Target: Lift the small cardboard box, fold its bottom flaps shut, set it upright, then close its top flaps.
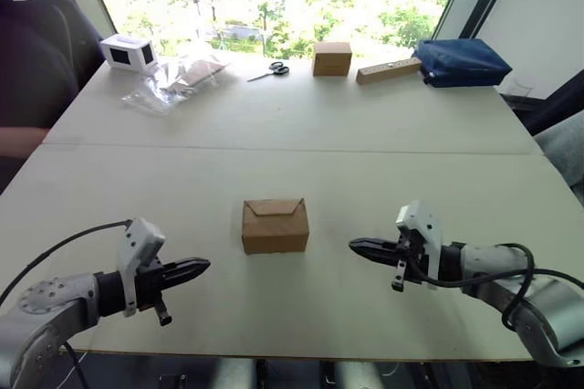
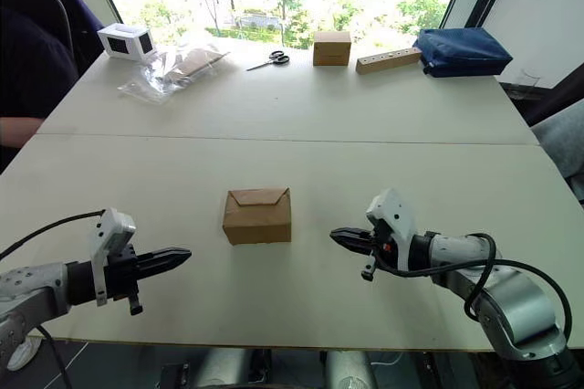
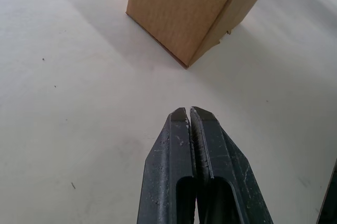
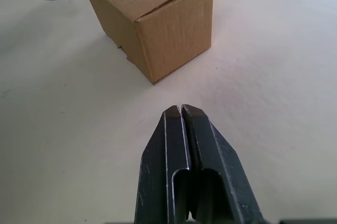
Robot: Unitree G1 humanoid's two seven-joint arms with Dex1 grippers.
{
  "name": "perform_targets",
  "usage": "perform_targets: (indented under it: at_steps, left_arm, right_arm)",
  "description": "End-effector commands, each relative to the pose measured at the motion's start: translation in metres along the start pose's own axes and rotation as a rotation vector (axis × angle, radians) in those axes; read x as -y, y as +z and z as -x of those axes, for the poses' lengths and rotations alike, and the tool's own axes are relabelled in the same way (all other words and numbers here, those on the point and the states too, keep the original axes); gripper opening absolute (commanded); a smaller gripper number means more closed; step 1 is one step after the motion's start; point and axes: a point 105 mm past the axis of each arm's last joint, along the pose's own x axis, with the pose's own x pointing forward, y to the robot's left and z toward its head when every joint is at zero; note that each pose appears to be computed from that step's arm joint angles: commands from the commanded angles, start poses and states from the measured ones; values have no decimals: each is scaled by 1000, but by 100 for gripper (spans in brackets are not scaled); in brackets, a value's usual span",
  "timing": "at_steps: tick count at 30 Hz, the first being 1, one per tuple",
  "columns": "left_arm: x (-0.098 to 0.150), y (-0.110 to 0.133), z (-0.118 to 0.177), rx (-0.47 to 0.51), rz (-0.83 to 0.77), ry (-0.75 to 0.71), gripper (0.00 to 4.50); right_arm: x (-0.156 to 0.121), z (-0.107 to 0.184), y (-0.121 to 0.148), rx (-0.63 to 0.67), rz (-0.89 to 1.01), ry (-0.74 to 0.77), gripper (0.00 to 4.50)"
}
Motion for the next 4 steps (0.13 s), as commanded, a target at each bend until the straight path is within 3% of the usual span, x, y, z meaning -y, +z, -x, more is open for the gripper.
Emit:
perform_targets:
  at_steps: [1, 4]
  left_arm:
    - [0, 5, 2, 25, -5, 7, 7]
    - [0, 5, 2, 26, -2, 6, 7]
  right_arm:
    - [-1, -1, 7, 25, 23, 5, 0]
    - [-2, -1, 7, 27, 24, 8, 0]
